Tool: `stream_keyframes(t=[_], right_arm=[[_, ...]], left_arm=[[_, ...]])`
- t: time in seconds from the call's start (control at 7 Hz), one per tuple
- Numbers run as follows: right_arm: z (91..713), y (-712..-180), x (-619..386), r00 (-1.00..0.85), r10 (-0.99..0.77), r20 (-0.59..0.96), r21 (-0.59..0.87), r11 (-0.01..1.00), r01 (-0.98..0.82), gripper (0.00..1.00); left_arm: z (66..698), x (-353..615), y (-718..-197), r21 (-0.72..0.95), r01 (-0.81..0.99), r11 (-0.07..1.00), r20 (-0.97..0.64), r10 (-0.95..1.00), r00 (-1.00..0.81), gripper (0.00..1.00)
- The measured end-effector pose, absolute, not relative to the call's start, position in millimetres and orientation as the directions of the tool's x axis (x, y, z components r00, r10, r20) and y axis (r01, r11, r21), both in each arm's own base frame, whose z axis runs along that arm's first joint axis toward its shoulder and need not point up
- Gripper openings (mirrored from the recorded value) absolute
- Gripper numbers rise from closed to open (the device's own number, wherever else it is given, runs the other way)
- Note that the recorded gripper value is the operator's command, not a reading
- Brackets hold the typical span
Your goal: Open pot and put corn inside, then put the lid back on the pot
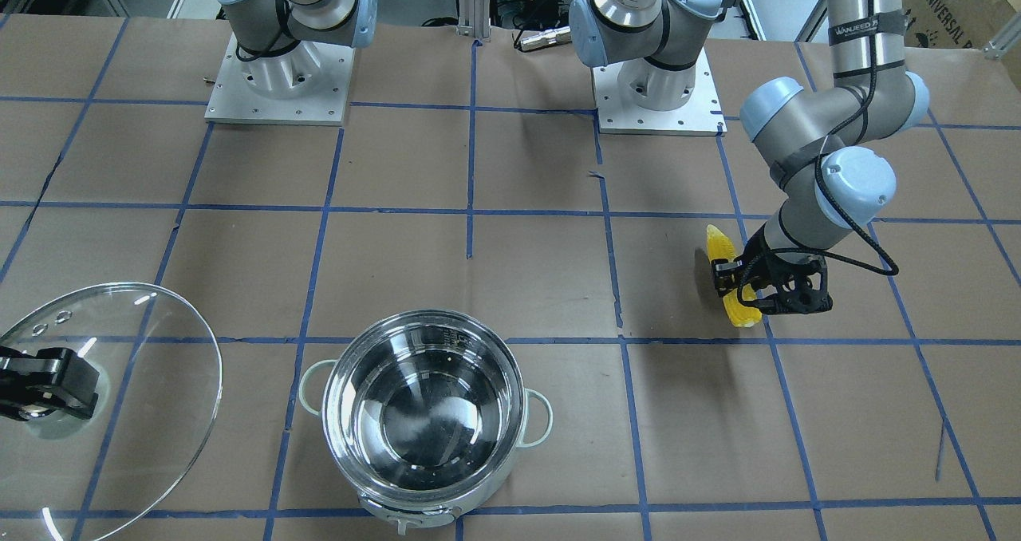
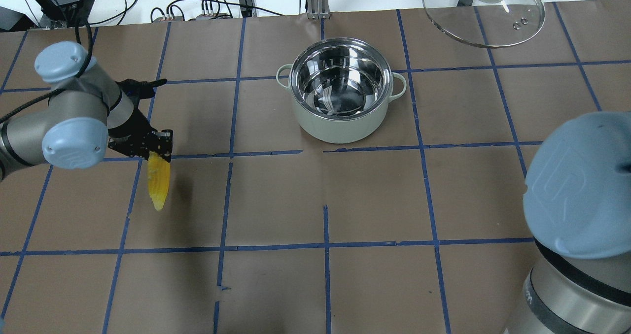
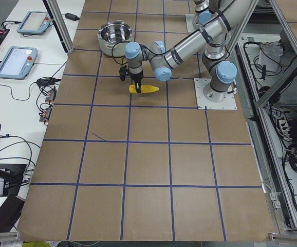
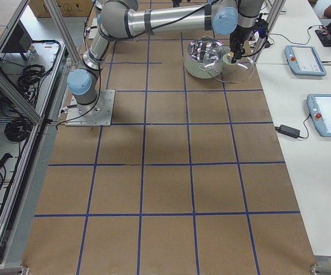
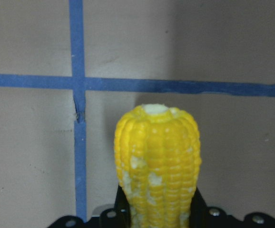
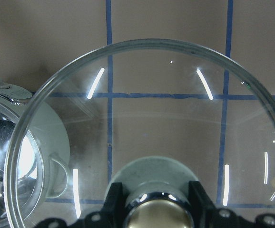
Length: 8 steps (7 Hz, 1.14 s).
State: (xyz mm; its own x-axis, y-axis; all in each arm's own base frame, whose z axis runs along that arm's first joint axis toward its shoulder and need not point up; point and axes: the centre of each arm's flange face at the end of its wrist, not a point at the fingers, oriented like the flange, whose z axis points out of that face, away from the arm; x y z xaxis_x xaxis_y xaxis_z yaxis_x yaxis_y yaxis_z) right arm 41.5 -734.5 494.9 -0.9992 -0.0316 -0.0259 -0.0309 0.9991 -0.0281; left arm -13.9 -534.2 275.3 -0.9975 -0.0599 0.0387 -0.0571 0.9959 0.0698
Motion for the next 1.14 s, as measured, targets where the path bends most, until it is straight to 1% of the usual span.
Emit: stream_keyframes(t=[0.29, 0.57, 0.86, 1.14], right_arm=[[494.5, -734.5, 47.8, -0.999, -0.037, -0.018, -0.028, 0.999, -0.037, 0.06], [494.2, -734.6, 48.6, -0.999, -0.036, -0.017, -0.027, 0.999, -0.036, 0.06], [489.7, -736.5, 54.6, -0.999, -0.042, -0.019, -0.022, 0.999, -0.042, 0.06], [485.6, -739.3, 59.8, -0.999, -0.048, -0.017, -0.026, 0.999, -0.047, 0.06]], left_arm=[[346.7, -80.2, -571.3, 0.049, -0.050, 0.998, 0.064, -0.053, -0.997, 0.20], [392.0, -159.5, -607.4, 0.007, -0.030, 1.000, 0.081, -0.030, -0.996, 0.20], [398.1, -247.7, -637.7, -0.036, 0.006, 0.999, 0.090, 0.009, -0.996, 0.20], [397.6, -310.6, -667.9, -0.082, -0.011, 0.997, 0.108, -0.003, -0.994, 0.21]])
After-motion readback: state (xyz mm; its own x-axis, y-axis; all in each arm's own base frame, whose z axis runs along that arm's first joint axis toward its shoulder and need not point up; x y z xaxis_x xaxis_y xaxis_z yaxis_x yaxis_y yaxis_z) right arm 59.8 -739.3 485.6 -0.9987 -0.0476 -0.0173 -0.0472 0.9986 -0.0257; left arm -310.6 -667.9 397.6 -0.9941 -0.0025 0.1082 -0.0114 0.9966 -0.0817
